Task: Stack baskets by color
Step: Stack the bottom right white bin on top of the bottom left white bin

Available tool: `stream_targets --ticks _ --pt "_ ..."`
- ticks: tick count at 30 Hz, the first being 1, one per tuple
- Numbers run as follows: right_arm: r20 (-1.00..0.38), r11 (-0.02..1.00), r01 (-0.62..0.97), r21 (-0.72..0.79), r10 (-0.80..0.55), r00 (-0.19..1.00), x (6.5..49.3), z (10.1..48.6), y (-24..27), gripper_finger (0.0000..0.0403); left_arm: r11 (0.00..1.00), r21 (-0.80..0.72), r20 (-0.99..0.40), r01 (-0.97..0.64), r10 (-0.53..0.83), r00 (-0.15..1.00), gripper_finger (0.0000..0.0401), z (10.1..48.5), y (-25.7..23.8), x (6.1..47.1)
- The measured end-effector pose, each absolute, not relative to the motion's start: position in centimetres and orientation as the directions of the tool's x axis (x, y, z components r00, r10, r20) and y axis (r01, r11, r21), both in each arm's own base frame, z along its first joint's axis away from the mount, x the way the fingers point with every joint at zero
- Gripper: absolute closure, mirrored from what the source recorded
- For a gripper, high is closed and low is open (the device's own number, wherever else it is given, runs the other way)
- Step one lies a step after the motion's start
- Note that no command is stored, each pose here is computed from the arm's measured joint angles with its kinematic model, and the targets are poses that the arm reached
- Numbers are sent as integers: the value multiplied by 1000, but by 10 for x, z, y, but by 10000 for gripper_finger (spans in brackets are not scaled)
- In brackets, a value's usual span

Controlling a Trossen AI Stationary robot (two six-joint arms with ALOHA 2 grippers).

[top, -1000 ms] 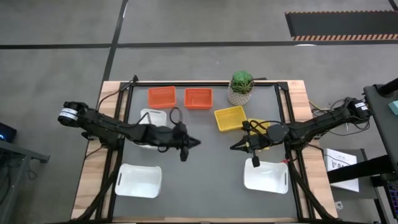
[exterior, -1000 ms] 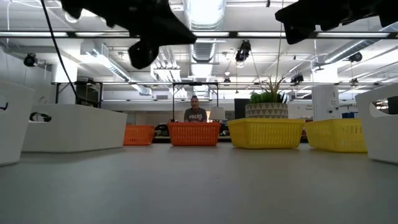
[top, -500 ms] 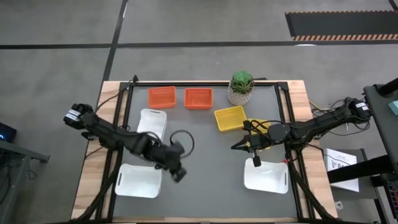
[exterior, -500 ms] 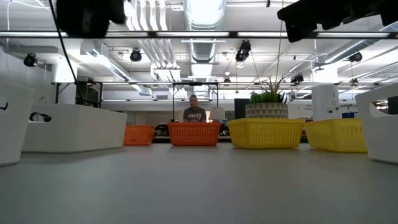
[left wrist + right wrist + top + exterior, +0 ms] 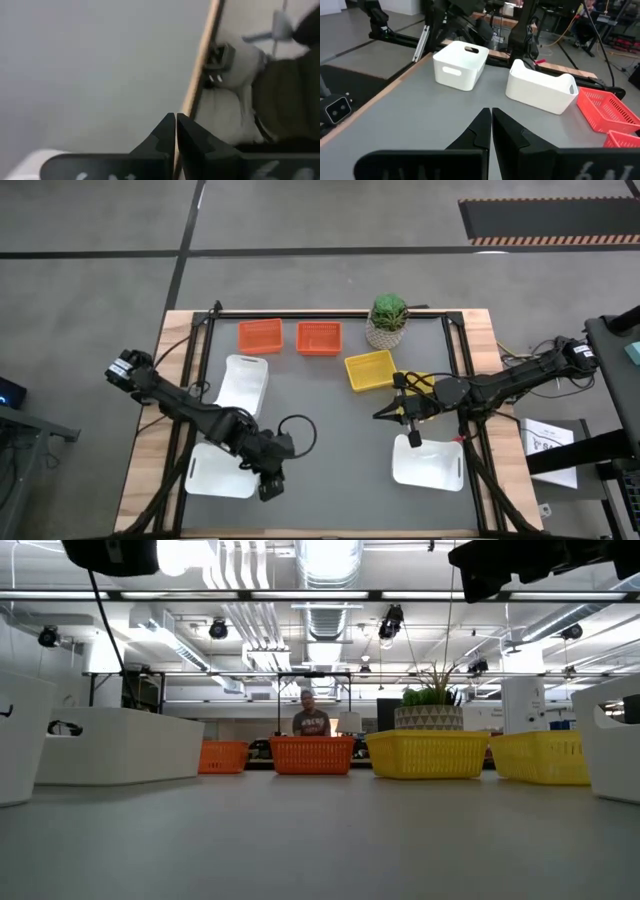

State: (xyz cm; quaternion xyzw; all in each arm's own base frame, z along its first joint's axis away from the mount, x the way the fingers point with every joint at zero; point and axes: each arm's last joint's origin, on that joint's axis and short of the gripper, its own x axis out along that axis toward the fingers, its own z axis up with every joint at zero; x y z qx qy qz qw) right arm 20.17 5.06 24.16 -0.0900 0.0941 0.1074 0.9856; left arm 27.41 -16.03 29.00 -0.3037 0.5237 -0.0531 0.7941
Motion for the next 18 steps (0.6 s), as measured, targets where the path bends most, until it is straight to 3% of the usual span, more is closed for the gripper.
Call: stream_targets --ticks 4,9,14,18 --pt "-204 961 -229 -156 195 959 202 242 51 394 810 -543 -829 -223 -474 298 401 291 -168 261" --pt "-205 962 -228 -149 196 959 202 241 51 394 882 -421 -907 -213 -409 103 401 294 -173 234" --pt "-194 964 -241 -116 216 957 201 243 55 394 918 -391 -920 -68 -388 55 401 291 -183 221" --pt "-191 953 -294 -66 278 942 201 256 70 394 945 -325 -942 -28 -321 98 401 289 -183 219"
